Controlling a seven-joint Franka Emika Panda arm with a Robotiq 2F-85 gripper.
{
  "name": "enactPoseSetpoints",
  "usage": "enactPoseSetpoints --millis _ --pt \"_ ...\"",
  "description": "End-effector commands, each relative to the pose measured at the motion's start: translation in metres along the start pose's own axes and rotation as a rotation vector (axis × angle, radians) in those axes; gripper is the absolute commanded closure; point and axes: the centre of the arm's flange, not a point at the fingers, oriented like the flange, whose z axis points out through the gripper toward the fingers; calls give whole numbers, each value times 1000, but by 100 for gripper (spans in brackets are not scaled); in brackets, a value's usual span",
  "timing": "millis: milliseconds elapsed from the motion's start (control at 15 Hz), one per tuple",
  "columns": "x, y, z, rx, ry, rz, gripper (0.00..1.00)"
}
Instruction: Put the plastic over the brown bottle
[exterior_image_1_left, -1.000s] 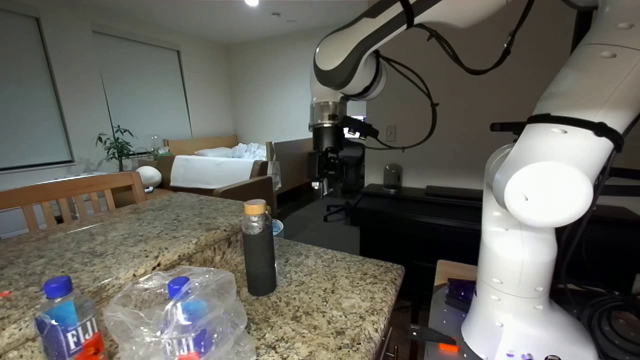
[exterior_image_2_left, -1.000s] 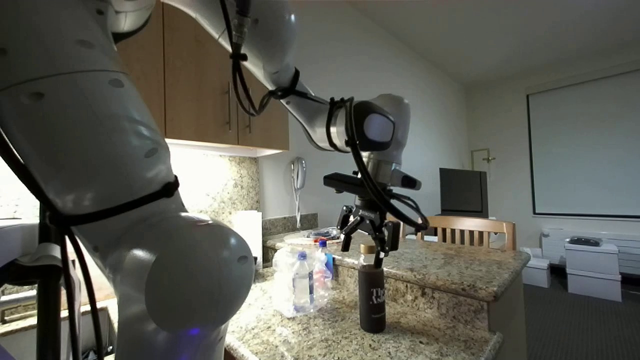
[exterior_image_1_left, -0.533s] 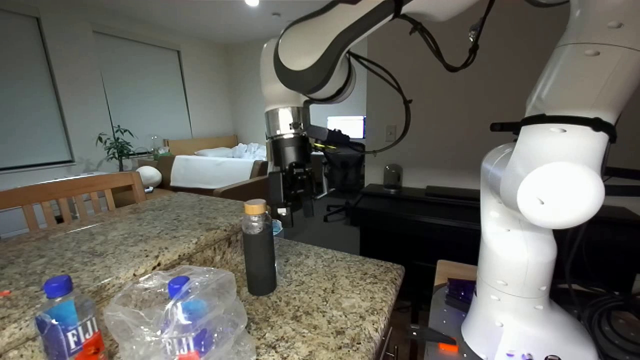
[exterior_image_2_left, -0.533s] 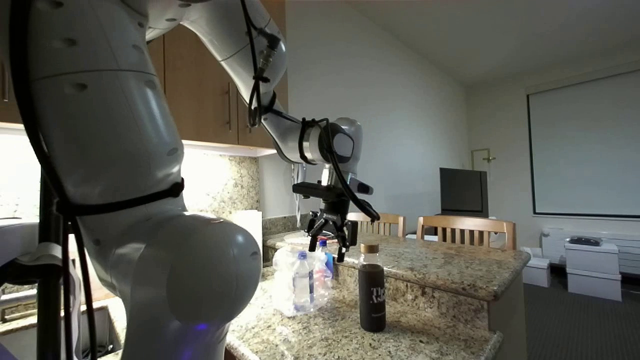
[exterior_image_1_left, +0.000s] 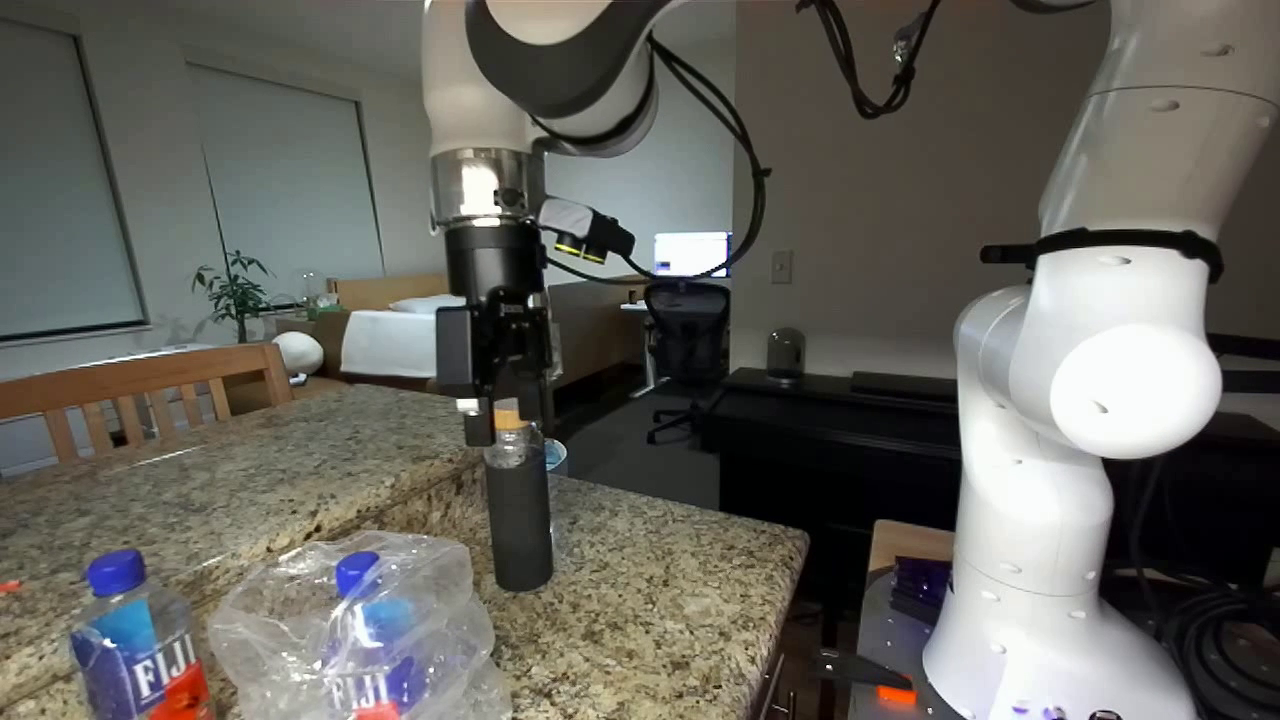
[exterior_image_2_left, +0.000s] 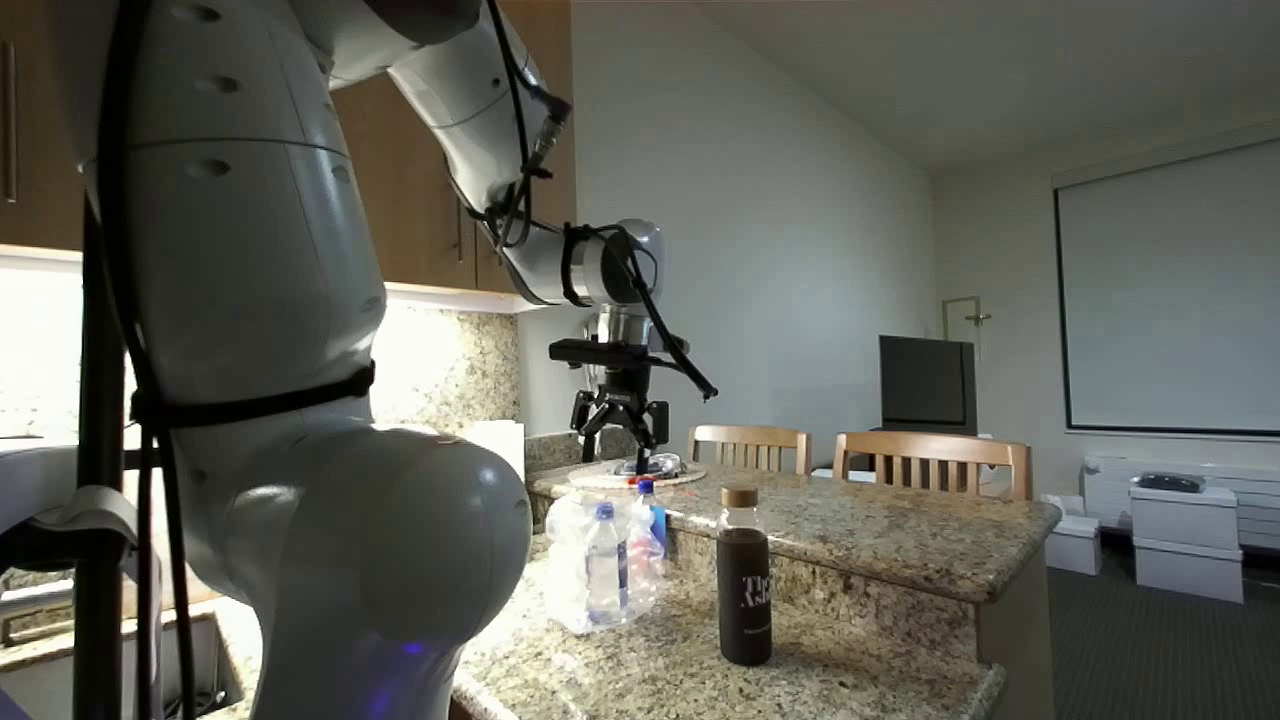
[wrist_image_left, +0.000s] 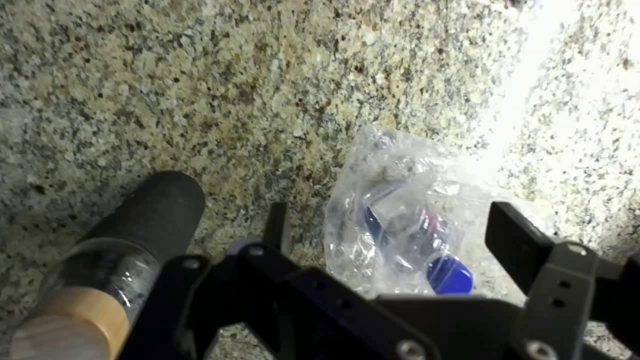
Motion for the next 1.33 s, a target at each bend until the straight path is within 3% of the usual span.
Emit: enactPoseSetpoints --millis 0,533,1267 --pt "27 -33 -1 -34 -3 -105 0" --pt "63 -104 23 -27 4 -440 0" --pt "75 -146 68 30 -56 -799 0"
